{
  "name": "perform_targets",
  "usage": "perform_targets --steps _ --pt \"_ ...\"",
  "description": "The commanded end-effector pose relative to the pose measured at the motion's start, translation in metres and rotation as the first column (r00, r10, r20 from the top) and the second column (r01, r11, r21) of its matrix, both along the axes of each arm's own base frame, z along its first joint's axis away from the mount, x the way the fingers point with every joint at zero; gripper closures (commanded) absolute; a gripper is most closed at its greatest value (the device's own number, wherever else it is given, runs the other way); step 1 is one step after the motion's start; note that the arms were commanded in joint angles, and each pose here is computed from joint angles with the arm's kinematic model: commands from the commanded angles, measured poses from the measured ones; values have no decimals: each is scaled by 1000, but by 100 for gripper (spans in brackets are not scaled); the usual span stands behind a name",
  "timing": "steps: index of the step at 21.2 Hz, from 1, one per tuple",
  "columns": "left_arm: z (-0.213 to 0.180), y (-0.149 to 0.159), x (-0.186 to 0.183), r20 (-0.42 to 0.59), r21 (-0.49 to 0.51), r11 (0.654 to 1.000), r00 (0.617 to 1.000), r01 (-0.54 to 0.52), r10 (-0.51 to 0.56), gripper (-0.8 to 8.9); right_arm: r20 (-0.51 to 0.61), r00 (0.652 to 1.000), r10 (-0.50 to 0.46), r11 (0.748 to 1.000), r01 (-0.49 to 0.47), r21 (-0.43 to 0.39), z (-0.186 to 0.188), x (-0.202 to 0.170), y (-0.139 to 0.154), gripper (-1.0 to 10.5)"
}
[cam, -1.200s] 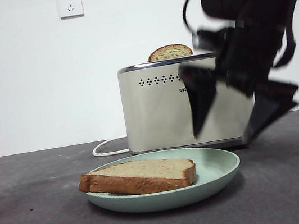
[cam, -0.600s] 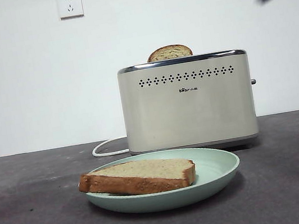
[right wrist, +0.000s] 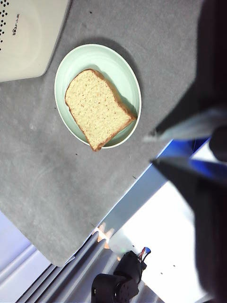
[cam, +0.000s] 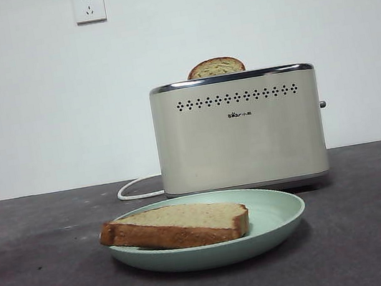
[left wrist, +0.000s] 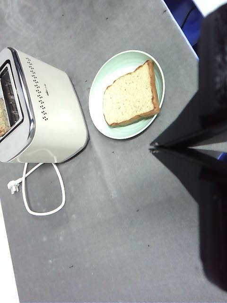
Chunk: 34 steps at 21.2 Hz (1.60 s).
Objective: Take the bread from the toaster,put the bread on the plate,put the plate on the table
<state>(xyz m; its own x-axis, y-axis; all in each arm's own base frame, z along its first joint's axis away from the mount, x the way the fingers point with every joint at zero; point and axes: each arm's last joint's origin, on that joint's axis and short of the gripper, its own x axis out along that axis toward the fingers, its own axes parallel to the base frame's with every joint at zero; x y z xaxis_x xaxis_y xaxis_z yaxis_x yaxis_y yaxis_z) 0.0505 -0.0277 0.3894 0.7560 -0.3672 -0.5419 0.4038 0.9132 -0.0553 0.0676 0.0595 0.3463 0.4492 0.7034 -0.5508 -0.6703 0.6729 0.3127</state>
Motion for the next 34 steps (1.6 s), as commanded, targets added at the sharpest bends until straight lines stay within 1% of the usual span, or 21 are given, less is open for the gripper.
perform_targets --steps 1,3,15,19,21,22,23,24,25,26,28,29,31,32,34 --pt "-1 0 0 4 9 1000 1000 5 -5 822 7 1000 9 1000 -9 -4 -1 1 1 958" --pt "-1 0 0 -1 13 1000 1000 4 -4 821 6 1000 7 1000 -7 -3 -1 1 1 944" --pt "-1 0 0 0 14 1000 1000 2 -2 817 8 1000 5 1000 -5 -5 -1 1 1 945" --pt "0 0 1 17 14 1000 1000 4 -4 817 8 1000 5 1000 -5 -5 -1 1 1 945" --pt "3 -1 2 60 30 1000 998 4 -5 817 8 1000 5 1000 -5 -5 -1 1 1 945" --pt "7 0 5 128 41 999 992 -31 25 817 8 1000 5 1000 -5 -5 -1 1 1 945" --pt "14 1 9 215 56 995 974 -88 74 817 8 1000 5 1000 -5 -5 -1 1 1 945" --pt "20 3 11 301 53 989 946 -141 119 817 8 1000 5 1000 -5 -5 -1 1 1 945" --pt "26 4 14 379 37 985 914 -171 145 817 8 1000 5 1000 -5 -5 -1 1 1 945" --pt "29 6 17 455 6 981 874 -196 171 817 8 1000 5 1000 -5 -5 -1 1 1 945" --pt "24 10 23 589 -63 976 782 -208 204 817 8 1000 5 1000 -5 -5 -1 1 1 945" --pt "19 12 25 625 -84 974 750 -209 215 817 8 1000 5 1000 -5 -5 -1 1 1 945" --pt "4 14 29 677 -107 974 703 -200 219 817 8 1000 5 1000 -5 -5 -1 1 1 945" --pt "-6 15 31 698 -113 974 682 -196 218 817 8 1000 5 1000 -5 -5 -1 1 1 945" --pt "-28 17 35 716 -118 971 660 -208 228 817 8 1000 5 1000 -5 -5 -1 1 1 945"
